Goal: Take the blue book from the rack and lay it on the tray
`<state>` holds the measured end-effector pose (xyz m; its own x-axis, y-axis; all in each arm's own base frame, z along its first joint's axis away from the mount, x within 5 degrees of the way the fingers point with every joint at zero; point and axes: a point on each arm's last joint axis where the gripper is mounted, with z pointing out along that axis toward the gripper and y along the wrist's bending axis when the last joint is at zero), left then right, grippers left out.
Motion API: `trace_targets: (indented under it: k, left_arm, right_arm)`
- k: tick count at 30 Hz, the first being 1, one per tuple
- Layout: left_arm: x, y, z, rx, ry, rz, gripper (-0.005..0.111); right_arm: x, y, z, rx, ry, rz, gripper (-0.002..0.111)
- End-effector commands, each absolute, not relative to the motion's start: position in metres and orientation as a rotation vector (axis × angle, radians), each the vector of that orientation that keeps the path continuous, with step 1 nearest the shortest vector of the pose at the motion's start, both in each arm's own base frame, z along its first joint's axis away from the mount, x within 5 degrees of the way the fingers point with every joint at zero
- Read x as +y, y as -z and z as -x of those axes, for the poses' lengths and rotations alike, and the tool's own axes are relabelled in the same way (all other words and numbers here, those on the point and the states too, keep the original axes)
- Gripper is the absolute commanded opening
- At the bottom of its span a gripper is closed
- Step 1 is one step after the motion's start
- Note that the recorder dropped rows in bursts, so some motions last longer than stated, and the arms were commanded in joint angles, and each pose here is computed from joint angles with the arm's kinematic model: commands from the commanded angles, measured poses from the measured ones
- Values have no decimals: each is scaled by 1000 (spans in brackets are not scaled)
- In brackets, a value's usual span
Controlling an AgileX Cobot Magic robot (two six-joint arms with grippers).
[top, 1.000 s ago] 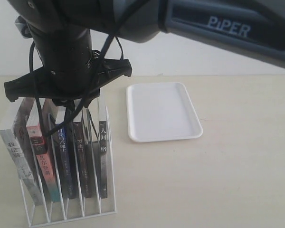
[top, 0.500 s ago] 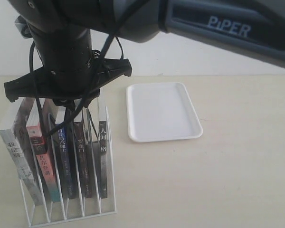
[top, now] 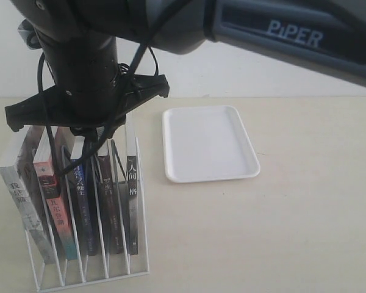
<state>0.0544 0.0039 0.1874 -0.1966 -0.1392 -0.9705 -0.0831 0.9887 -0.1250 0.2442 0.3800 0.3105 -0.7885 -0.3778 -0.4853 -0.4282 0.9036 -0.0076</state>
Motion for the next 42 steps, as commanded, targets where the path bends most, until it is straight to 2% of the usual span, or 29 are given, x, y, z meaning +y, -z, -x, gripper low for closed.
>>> trace_targets:
  k: [1, 24, 42]
  left_arm:
    - [4, -186, -54, 1771, 45, 163, 5]
    - [4, -186, -54, 1771, 45, 163, 5]
    - [4, -186, -54, 1771, 45, 163, 5]
  right_arm:
    - [375, -322, -243, 2556, -156, 588, 0]
    - [349, -381, -226, 2471, -298, 542, 0]
    - [351, -378, -225, 2487, -307, 547, 0]
